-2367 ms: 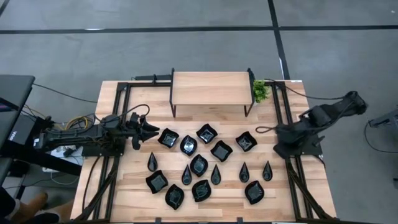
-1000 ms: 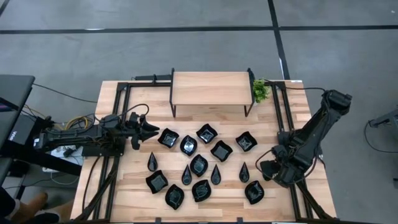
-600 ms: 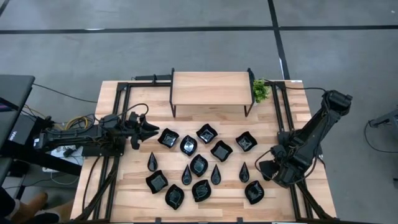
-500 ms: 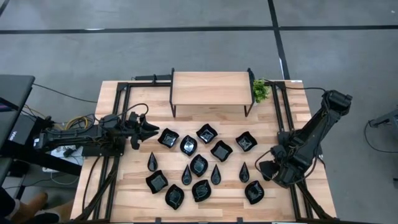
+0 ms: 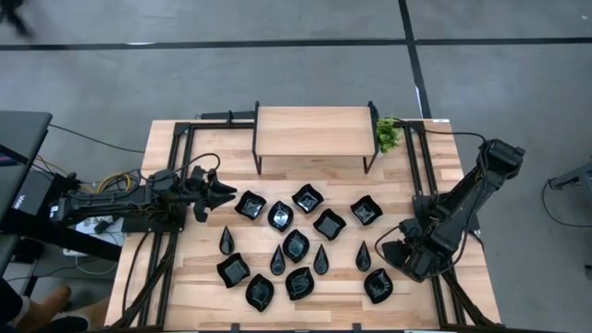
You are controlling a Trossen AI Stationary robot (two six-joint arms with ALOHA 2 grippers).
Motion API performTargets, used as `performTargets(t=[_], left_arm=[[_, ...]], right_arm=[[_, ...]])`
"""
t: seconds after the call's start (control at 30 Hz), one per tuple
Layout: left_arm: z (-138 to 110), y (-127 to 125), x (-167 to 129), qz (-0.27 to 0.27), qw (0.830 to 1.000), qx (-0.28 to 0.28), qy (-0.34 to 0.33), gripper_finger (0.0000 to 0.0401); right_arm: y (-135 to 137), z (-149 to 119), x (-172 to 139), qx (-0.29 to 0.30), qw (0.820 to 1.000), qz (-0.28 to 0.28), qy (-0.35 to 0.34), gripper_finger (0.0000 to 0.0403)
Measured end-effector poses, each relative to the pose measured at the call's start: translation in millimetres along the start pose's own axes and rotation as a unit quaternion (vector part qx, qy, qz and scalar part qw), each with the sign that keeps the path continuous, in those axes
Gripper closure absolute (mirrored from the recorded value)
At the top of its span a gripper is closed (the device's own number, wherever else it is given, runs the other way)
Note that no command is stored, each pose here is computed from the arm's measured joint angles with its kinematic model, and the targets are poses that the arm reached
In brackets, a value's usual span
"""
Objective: Pick & Place Mini shaped plates
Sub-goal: Put the black drop shaped plate on the shelf
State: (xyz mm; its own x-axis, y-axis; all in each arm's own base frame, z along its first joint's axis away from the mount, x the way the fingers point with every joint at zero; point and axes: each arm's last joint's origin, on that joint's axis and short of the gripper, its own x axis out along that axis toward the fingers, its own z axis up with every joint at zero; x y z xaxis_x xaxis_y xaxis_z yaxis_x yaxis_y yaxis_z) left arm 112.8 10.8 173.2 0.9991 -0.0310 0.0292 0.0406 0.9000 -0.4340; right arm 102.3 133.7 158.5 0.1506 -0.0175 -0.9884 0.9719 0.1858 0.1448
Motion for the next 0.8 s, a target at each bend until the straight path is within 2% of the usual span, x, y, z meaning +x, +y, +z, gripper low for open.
performTargets(t=[0.33, 0.8], left_arm=[[0.9, -0.5, 0.0, -0.003, 1.0, 0.001, -0.005, 0.027], [2.4, -1.2, 0.0, -0.006, 1.0, 0.002, -0.012, 0.027]], right_arm=[[-2.1, -1.6, 0.5, -0.006, 1.0, -0.014, 0.008, 0.0287], [-3.7, -1.5, 9.6, -0.002, 1.0, 0.002, 0.024, 0.0296]])
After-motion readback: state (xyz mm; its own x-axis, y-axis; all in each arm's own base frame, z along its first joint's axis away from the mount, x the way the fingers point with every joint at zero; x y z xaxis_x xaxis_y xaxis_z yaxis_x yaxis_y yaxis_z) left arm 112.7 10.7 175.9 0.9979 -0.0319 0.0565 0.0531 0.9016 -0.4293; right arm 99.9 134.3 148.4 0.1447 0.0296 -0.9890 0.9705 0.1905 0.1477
